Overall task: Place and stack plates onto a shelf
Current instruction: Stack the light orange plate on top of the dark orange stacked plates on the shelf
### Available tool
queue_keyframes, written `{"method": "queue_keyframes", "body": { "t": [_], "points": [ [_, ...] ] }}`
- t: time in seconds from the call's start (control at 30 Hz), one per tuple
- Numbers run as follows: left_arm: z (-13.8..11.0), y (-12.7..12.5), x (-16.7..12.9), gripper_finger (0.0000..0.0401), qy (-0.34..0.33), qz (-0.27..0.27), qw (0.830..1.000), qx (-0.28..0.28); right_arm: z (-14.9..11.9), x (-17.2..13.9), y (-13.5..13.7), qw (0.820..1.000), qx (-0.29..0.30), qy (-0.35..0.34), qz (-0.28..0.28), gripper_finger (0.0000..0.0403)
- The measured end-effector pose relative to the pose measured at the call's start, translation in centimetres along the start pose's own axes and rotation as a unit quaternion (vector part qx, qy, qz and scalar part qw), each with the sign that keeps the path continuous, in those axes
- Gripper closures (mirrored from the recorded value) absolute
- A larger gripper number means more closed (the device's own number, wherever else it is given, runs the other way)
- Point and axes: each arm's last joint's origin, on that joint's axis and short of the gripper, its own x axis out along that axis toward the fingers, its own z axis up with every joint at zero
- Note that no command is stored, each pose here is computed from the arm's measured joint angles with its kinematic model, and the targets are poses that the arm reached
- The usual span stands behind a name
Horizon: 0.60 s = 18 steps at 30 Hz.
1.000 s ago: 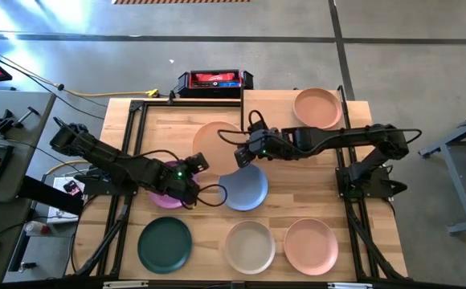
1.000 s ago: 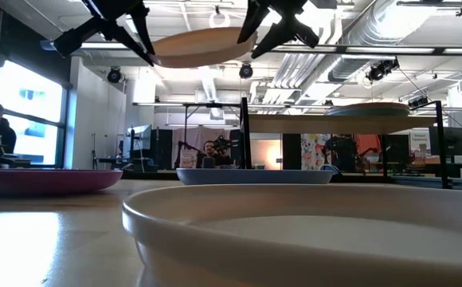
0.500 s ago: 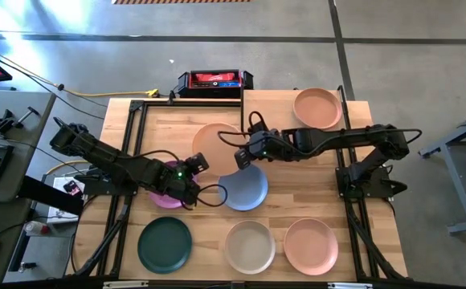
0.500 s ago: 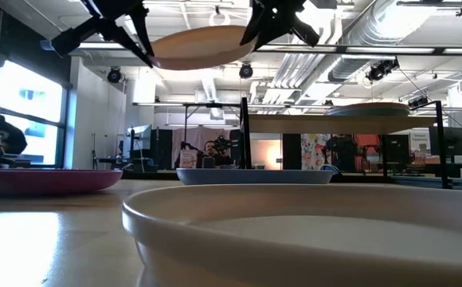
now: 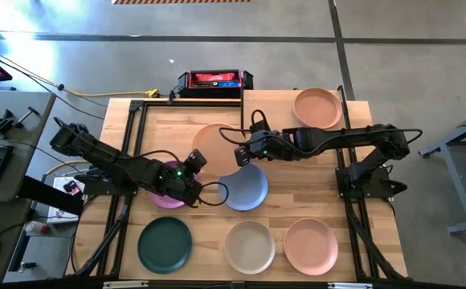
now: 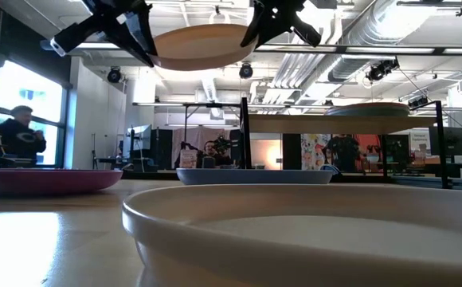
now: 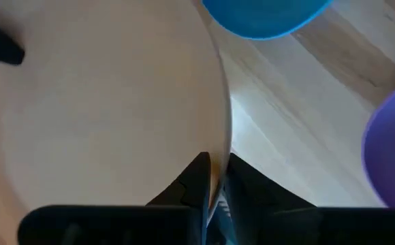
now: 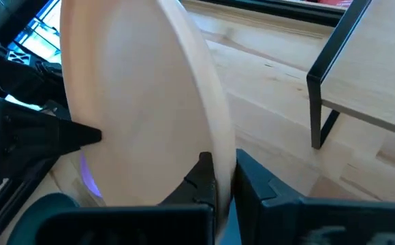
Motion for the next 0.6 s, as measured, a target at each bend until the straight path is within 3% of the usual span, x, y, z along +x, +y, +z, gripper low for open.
{"method": "queue_keyframes", "body": {
  "t": [0.37,0.6],
  "points": [
    [0.0,0.0,0.0,0.0315,-0.001,0.000,0.991,-0.132,-0.1,-0.1,-0.2,1.000,0.019,0.006,-0.009,0.0400],
    [-0.3,0.3,-0.2,0.0285,0.025,0.047,0.977,-0.206,0.2,-1.2,-0.8,0.999,0.029,0.001,-0.028,0.0400]
  ]
}}
